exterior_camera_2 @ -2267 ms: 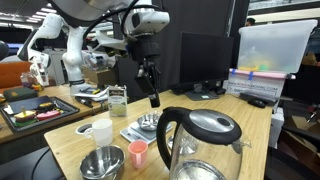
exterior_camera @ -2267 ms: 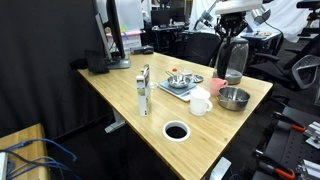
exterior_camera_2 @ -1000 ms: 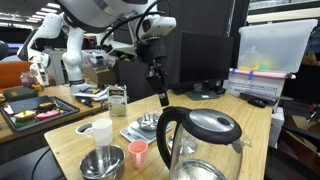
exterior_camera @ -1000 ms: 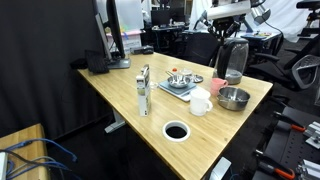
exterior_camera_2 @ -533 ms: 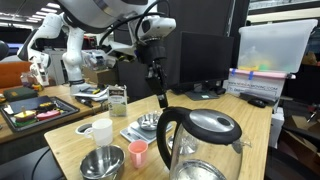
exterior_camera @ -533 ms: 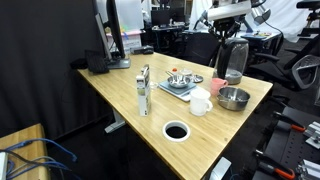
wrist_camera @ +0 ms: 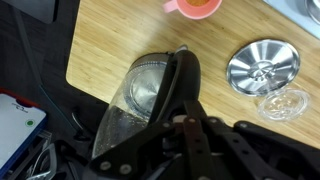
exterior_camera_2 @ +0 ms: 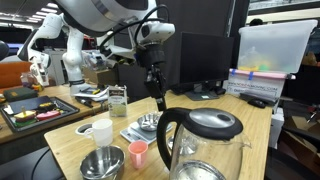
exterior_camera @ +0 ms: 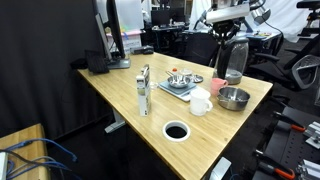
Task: Press the switch on the handle of the kettle
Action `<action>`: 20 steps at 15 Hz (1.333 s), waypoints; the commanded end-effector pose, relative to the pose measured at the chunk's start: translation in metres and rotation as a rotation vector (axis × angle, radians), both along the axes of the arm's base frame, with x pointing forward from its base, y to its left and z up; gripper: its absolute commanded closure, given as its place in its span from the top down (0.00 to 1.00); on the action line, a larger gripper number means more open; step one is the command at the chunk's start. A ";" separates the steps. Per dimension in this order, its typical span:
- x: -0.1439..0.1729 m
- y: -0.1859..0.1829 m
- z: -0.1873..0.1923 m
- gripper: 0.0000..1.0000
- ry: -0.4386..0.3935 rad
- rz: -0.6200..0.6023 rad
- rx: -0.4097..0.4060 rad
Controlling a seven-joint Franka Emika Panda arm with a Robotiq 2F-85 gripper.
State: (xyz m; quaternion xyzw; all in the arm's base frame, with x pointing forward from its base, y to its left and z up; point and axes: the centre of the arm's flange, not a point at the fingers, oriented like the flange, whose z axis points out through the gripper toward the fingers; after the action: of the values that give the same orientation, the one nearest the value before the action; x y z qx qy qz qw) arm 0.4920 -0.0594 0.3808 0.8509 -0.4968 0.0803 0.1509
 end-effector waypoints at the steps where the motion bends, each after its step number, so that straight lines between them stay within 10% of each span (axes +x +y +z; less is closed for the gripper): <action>1: 0.005 -0.006 -0.026 0.00 0.025 -0.042 0.017; 8: 0.004 -0.003 -0.026 0.00 0.026 -0.008 0.098; 17: -0.019 0.027 0.056 0.00 -0.064 0.260 0.437; 20: -0.039 0.028 0.075 0.27 -0.015 0.350 0.520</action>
State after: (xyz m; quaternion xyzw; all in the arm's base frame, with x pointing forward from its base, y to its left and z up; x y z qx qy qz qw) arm 0.4733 -0.0276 0.4445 0.9196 -0.3869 0.0136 -0.0666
